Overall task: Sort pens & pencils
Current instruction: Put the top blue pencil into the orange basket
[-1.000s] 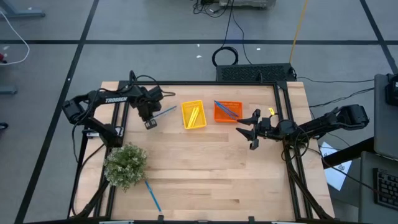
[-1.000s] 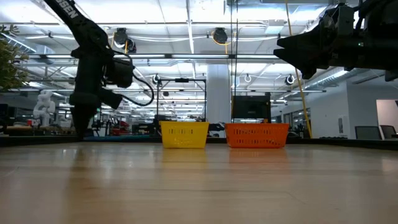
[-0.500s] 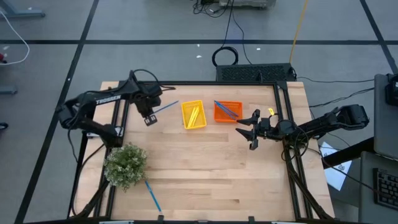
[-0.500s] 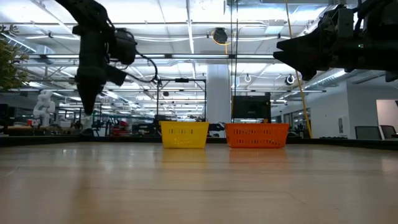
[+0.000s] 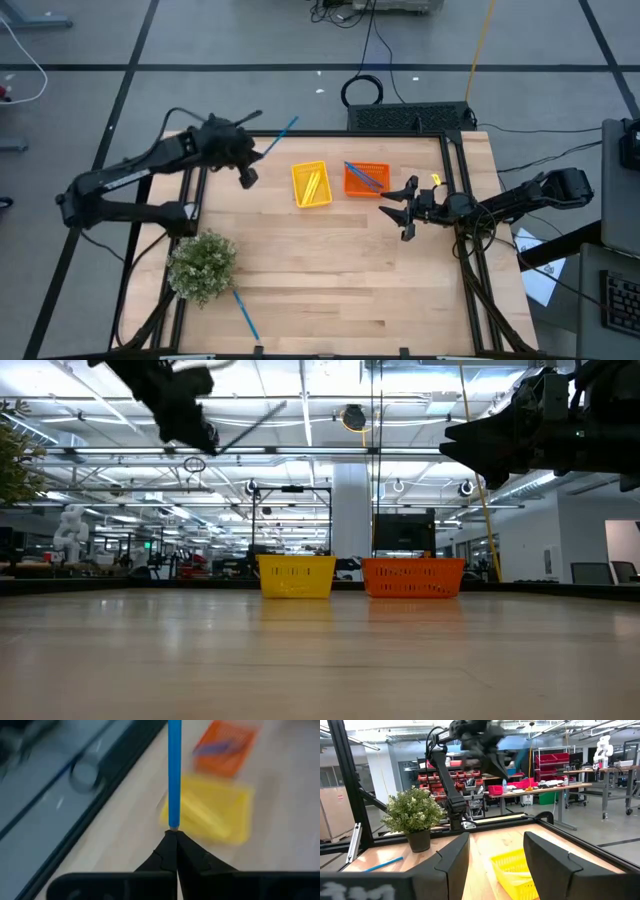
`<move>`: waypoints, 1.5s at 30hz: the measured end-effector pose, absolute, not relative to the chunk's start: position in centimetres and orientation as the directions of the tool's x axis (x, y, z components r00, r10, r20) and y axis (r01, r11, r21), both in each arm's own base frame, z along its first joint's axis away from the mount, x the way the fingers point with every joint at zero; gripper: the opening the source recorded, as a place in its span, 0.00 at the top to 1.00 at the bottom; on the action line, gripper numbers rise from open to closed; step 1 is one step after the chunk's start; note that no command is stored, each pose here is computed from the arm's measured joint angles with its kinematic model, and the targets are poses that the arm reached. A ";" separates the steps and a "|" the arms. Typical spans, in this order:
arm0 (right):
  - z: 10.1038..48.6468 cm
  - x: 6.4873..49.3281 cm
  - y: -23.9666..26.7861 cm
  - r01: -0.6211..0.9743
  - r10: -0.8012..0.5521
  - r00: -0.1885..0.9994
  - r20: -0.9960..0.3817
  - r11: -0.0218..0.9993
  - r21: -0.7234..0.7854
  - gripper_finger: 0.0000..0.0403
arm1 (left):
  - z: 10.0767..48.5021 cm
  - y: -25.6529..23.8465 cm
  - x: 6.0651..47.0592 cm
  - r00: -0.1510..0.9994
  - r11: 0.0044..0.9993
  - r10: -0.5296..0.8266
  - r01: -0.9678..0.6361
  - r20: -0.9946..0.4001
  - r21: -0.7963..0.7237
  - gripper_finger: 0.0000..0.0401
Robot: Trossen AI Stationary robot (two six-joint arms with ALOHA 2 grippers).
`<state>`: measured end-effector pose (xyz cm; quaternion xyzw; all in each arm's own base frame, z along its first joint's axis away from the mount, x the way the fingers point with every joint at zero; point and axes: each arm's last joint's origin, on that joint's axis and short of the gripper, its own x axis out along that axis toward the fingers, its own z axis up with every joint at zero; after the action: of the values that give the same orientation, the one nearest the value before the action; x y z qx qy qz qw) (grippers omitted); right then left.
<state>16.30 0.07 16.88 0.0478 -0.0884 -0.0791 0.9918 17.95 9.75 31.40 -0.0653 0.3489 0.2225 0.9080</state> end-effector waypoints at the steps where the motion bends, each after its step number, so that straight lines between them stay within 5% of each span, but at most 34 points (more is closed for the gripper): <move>1: 16.9 16.3 0.1 0.148 -0.165 0.972 0.168 0.983 0.109 0.56 | 31.6 9.2 18.1 0.707 0.904 0.351 -0.427 -0.614 0.025 1.00; 9: 16.9 16.3 0.1 0.145 -0.165 0.972 0.169 0.982 0.124 0.56 | 27.1 5.2 19.6 0.934 0.964 0.228 -0.257 -0.274 -0.075 1.00; 17: 16.9 16.3 0.1 0.145 -0.165 0.972 0.169 0.982 0.125 0.56 | 20.9 2.2 19.6 0.993 0.981 0.113 -0.109 0.018 -0.161 1.00; 33: 16.3 16.6 0.1 0.147 -0.162 0.982 0.098 0.979 0.140 0.56 | 19.0 1.5 20.8 0.992 0.979 0.117 -0.122 -0.043 -0.165 1.00; 39: 17.3 20.3 0.3 0.157 -0.151 0.986 -0.071 0.984 0.088 0.56 | 17.9 1.4 25.0 0.981 0.977 0.104 -0.132 -0.165 -0.165 1.00; 45: 17.7 23.2 1.3 0.100 -0.100 0.994 -0.035 0.995 0.015 0.56 | 17.2 0.9 30.4 0.970 0.985 0.077 -0.110 -0.232 -0.136 1.00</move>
<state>23.18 1.27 17.70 0.0081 0.0171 -0.0501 0.9986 30.37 0.89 17.18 -0.0743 0.1137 0.0473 0.9896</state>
